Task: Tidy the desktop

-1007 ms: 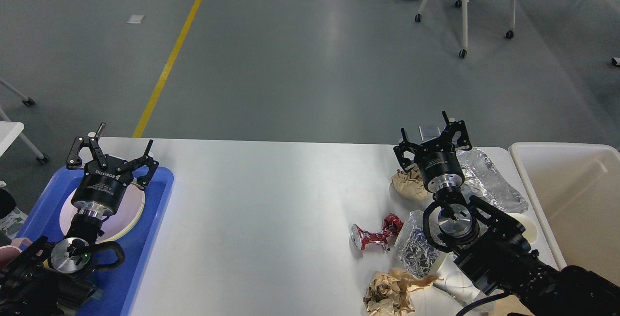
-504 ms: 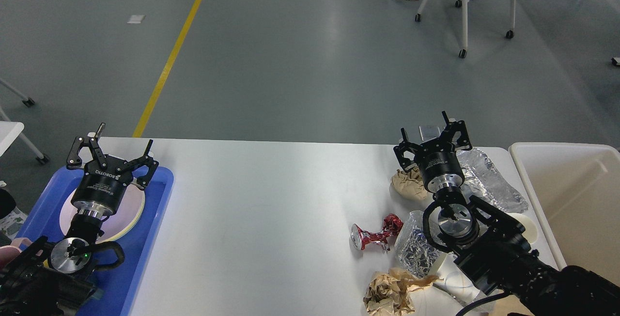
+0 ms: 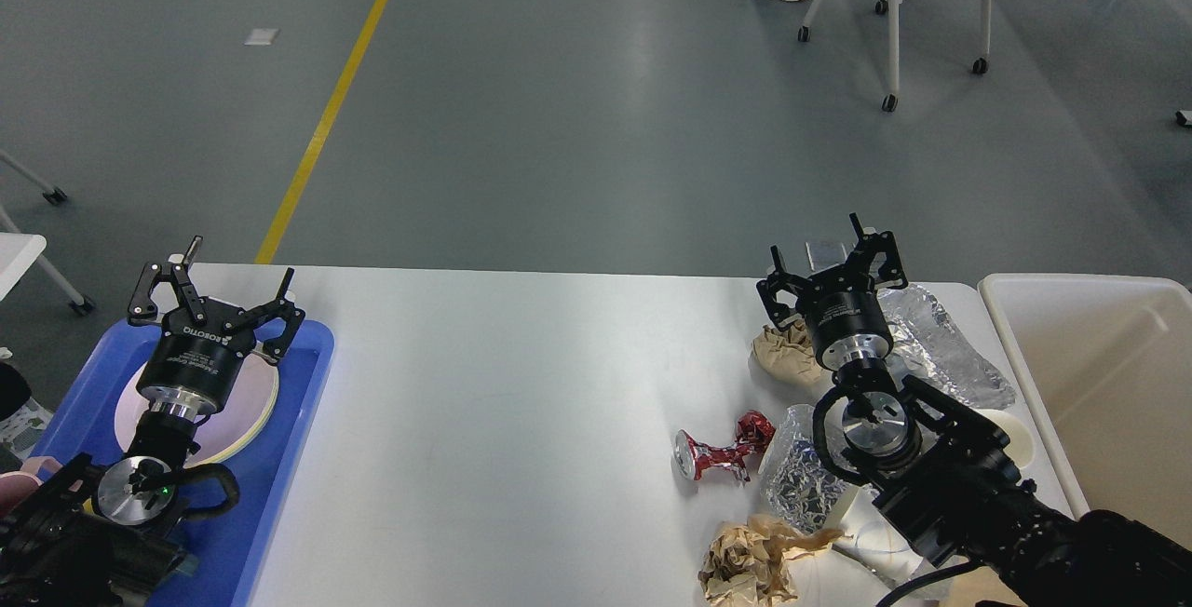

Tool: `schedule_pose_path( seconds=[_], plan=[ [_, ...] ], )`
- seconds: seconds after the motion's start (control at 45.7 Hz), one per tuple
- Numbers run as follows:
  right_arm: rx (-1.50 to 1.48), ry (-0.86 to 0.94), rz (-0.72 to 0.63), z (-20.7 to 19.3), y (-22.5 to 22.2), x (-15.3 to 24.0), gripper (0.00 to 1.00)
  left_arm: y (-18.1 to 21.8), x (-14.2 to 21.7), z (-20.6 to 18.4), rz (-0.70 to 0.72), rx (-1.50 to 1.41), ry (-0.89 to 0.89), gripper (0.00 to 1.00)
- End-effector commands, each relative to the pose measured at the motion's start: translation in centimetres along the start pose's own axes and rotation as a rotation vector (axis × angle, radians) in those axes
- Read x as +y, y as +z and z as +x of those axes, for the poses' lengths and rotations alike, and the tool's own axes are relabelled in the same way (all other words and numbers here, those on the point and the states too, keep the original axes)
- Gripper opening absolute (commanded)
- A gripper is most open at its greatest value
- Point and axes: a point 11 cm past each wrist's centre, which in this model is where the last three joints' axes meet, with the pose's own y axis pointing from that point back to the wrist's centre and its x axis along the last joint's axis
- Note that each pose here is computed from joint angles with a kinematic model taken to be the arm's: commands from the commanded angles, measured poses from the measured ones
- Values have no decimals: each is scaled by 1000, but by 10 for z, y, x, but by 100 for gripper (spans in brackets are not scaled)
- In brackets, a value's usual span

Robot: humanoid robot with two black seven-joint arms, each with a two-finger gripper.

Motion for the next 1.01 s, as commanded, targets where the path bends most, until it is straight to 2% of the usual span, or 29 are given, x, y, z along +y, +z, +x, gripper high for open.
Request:
schedule_pose_path(
  seconds=[0.0, 0.985],
  plan=[
    [2, 2, 2, 1, -1, 0, 100, 0, 0, 0, -1, 0, 0, 98],
    [1, 1, -1, 0, 0, 0, 100, 0, 0, 0, -1, 0, 0, 98]
  ],
)
